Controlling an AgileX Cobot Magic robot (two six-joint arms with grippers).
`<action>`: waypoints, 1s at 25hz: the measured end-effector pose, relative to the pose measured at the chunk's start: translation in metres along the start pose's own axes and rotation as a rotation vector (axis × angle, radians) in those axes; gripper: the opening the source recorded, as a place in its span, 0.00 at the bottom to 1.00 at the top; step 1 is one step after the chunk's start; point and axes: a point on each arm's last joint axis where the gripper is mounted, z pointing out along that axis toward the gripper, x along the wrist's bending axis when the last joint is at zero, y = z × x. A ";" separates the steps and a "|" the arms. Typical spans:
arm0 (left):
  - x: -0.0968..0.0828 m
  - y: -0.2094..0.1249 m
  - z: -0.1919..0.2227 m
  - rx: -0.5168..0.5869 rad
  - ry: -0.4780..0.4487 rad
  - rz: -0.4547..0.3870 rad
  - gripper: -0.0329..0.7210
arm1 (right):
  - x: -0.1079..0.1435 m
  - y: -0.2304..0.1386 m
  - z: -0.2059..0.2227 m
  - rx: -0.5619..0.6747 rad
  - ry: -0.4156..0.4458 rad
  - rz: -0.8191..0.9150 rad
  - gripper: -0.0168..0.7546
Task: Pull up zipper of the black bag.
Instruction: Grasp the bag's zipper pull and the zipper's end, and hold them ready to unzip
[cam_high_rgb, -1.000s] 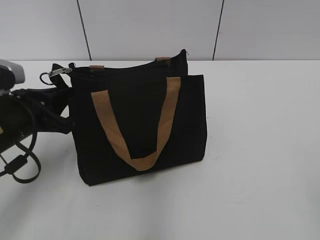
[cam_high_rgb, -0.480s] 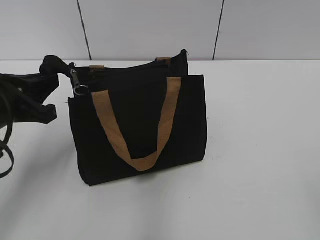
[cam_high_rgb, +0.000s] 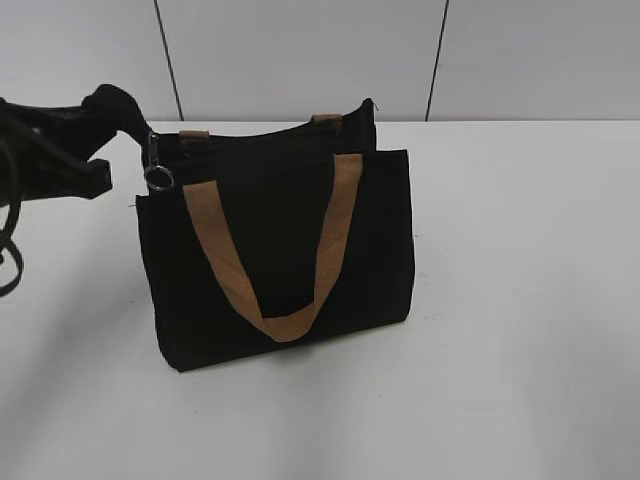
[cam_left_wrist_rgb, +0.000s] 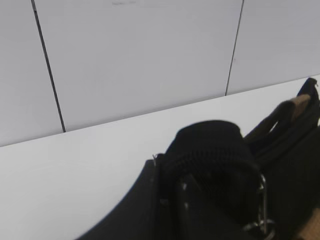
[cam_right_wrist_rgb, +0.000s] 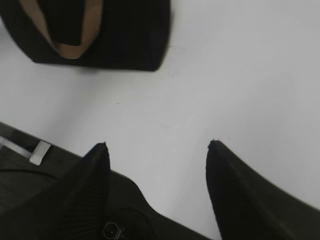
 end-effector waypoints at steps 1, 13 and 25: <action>0.001 0.005 0.002 0.003 0.000 -0.001 0.07 | 0.000 0.007 0.005 0.005 0.038 -0.025 0.63; 0.002 0.018 0.005 0.103 -0.007 -0.036 0.07 | -0.001 0.086 0.076 -0.020 0.416 -0.151 0.63; 0.004 0.026 0.001 0.142 0.000 -0.075 0.07 | 0.045 0.131 0.204 0.090 0.569 -0.423 0.63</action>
